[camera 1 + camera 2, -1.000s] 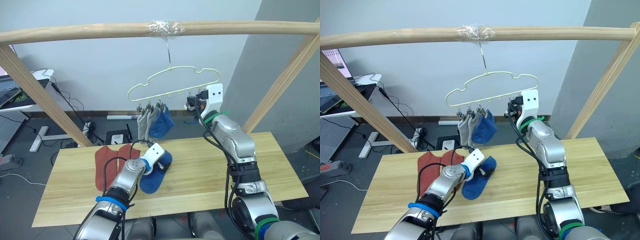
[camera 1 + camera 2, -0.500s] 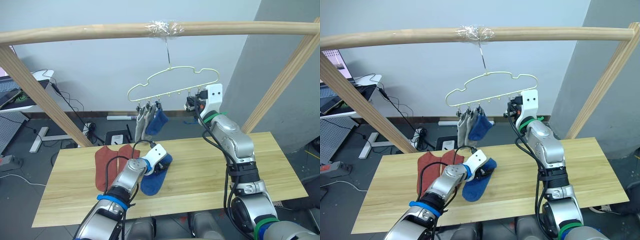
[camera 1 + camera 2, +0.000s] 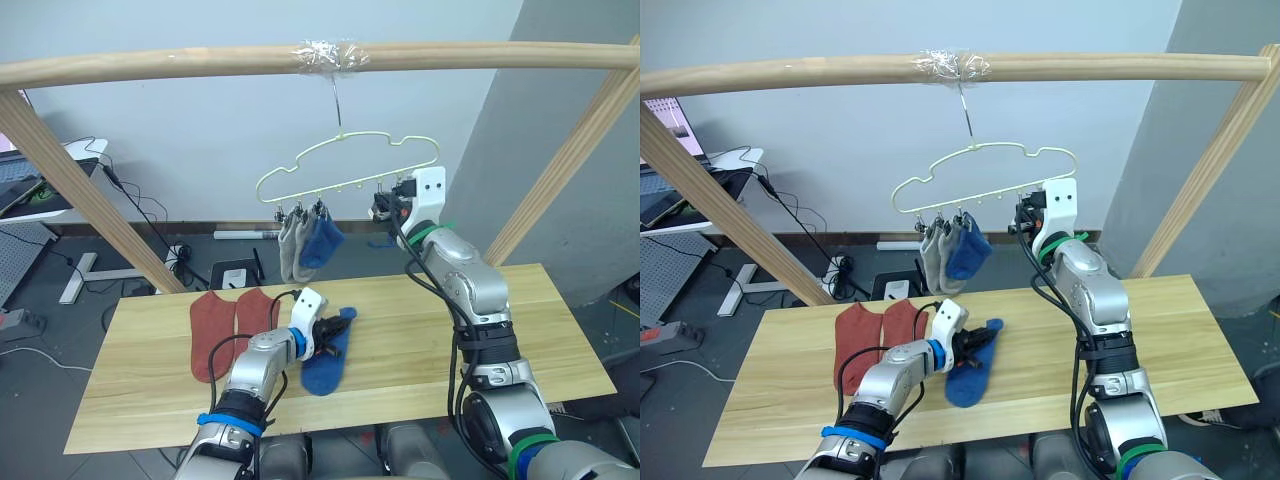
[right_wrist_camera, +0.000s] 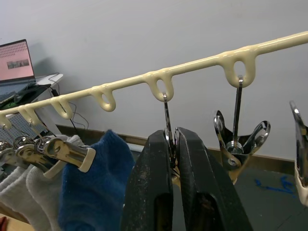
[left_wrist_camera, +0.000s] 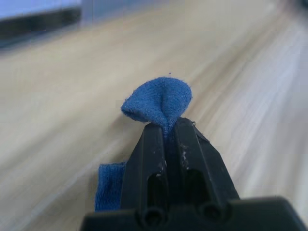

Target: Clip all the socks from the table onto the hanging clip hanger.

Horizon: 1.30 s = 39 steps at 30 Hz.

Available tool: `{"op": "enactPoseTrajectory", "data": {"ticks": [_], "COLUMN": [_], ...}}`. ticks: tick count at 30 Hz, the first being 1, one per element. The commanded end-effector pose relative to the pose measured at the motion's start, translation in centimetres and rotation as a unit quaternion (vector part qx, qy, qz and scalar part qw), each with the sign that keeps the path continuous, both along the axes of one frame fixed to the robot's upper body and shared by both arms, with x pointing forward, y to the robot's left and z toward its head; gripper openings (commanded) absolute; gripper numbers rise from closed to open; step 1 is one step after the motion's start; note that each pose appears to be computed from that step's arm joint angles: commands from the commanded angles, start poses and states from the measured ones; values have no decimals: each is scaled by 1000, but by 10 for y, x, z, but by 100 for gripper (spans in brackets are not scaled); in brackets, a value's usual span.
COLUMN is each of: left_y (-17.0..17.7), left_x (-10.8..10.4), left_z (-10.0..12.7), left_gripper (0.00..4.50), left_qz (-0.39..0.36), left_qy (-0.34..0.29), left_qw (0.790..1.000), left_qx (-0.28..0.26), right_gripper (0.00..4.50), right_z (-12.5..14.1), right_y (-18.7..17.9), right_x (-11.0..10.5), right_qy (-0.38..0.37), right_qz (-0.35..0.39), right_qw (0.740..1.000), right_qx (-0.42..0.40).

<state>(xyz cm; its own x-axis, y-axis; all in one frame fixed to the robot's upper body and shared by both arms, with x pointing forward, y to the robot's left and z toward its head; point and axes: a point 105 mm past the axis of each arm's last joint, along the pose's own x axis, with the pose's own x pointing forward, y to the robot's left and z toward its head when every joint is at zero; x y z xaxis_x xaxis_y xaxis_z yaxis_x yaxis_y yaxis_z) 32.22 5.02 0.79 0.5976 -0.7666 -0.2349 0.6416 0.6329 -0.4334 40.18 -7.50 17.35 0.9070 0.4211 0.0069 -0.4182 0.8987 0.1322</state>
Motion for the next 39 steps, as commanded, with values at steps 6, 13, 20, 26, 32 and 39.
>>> {"op": "enactPoseTrajectory", "data": {"ticks": [6,13,20,26,32,39], "left_y": [-22,-19,-20,-24,-27,-30], "left_x": [22,37,39,40,41,41], "left_z": [104,117,114,117,122,117], "left_gripper": [1,1,1,1,1,1], "left_qz": [17,55,49,48,43,31], "left_qy": [-160,-214,-210,-206,-212,-196], "left_qw": [981,970,971,971,969,973], "left_qx": [-111,-104,-105,-115,-119,-117], "right_gripper": [0,0,0,0,0,0], "right_z": [26,31,30,30,25,26], "right_y": [-7,-10,-6,-4,-1,4], "right_x": [-9,-14,-18,-21,-21,-22], "right_qy": [32,74,108,119,127,127], "right_qz": [5,9,27,33,35,42], "right_qw": [998,995,989,987,986,985], "right_qx": [48,69,95,105,104,106]}}
